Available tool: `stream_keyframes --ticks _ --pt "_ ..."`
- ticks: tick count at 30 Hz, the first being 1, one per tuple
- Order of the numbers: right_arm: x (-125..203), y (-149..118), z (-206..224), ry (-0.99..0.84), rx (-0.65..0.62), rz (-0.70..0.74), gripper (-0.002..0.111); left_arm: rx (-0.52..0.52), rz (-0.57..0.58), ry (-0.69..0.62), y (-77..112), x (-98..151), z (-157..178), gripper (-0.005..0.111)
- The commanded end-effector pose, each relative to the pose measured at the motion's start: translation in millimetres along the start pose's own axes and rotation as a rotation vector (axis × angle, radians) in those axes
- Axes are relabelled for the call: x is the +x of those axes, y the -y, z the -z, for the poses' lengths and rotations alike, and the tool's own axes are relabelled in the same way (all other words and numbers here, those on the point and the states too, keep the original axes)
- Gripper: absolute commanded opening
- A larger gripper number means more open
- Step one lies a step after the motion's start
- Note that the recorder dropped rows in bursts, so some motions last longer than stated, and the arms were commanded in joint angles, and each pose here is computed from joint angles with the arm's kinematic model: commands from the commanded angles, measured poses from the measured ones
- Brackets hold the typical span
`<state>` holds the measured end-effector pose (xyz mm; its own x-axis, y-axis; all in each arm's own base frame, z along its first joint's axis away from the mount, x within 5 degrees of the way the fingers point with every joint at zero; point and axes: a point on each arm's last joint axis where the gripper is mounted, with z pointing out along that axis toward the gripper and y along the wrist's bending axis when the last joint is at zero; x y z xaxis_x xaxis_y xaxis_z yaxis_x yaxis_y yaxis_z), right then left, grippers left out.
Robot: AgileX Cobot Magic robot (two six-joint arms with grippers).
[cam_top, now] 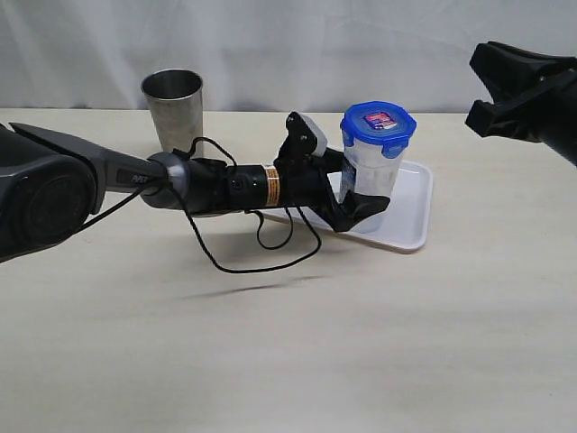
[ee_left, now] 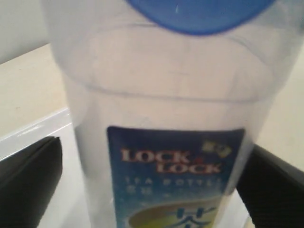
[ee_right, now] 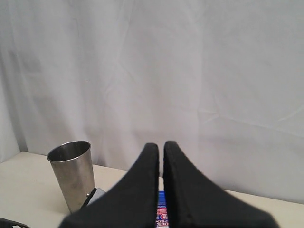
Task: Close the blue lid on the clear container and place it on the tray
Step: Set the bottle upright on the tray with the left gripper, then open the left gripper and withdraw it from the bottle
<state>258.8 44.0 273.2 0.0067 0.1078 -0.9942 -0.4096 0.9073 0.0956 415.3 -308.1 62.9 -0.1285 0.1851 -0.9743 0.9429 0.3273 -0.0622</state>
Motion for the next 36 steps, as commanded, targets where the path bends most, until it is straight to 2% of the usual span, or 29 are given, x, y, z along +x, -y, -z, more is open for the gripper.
stream_keyframes --ticks 1,11,16,19,23,27,36 --pt "2 2 0 -0.008 0.013 -0.001 0.004 0.031 -0.020 -0.019 -4.1 -10 7 0.090" --pt "2 2 0 -0.008 0.013 -0.001 0.004 0.077 0.010 -0.093 -9.1 -9 17 0.090" --pt "2 2 0 -0.008 0.013 -0.001 0.004 0.095 -0.005 -0.129 -11.7 -19 25 0.089" --pt "2 2 0 -0.008 0.013 -0.001 0.004 0.110 -0.051 -0.163 -10.8 -25 28 0.078" --pt "2 2 0 -0.008 0.013 -0.001 0.004 0.159 -0.126 -0.203 -6.8 -36 34 0.057" --pt "2 2 0 -0.008 0.013 -0.001 0.004 0.211 -0.140 -0.267 -6.5 -39 44 0.051" --pt "3 2 0 -0.018 0.019 -0.001 0.004 0.109 0.030 -0.278 -44.2 -47 83 0.049"
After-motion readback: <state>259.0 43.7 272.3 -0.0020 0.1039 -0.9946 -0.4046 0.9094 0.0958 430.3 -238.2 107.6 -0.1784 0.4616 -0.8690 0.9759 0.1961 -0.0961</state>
